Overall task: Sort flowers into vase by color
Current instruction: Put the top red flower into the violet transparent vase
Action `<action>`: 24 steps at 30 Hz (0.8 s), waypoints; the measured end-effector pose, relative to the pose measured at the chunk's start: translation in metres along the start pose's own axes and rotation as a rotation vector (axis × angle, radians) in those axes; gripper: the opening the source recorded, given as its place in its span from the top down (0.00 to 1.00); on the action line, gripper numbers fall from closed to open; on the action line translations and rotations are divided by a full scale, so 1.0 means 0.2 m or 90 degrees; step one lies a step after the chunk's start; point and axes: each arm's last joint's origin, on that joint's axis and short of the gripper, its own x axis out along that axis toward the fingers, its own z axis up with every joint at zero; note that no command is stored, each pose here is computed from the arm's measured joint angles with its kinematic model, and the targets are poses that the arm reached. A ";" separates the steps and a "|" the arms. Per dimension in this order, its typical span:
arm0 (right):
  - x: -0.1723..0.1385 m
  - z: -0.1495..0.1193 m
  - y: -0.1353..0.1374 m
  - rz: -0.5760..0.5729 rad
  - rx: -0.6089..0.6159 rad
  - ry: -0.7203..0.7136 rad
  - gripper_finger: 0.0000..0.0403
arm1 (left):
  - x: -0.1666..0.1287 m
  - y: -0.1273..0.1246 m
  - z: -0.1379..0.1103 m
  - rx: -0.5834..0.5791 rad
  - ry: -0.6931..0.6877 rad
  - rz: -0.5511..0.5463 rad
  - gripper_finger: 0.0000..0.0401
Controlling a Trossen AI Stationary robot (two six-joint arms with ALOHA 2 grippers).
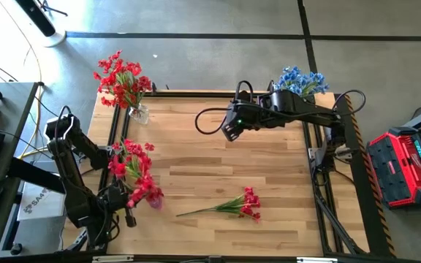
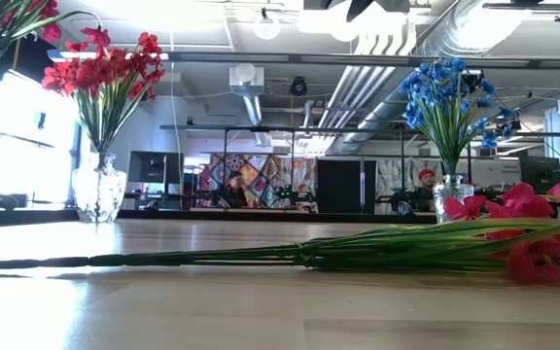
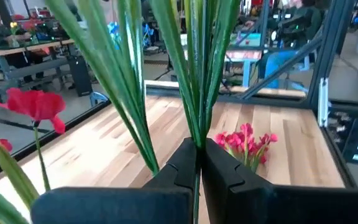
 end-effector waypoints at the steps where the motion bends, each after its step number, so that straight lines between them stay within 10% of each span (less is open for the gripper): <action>1: 0.00 0.00 0.00 0.000 0.001 0.000 0.41 | 0.00 0.00 0.00 0.004 0.003 0.000 1.00; 24: 0.01 0.01 -0.01 -0.001 0.021 0.002 0.41 | -0.03 0.10 -0.01 -0.085 0.022 -0.023 1.00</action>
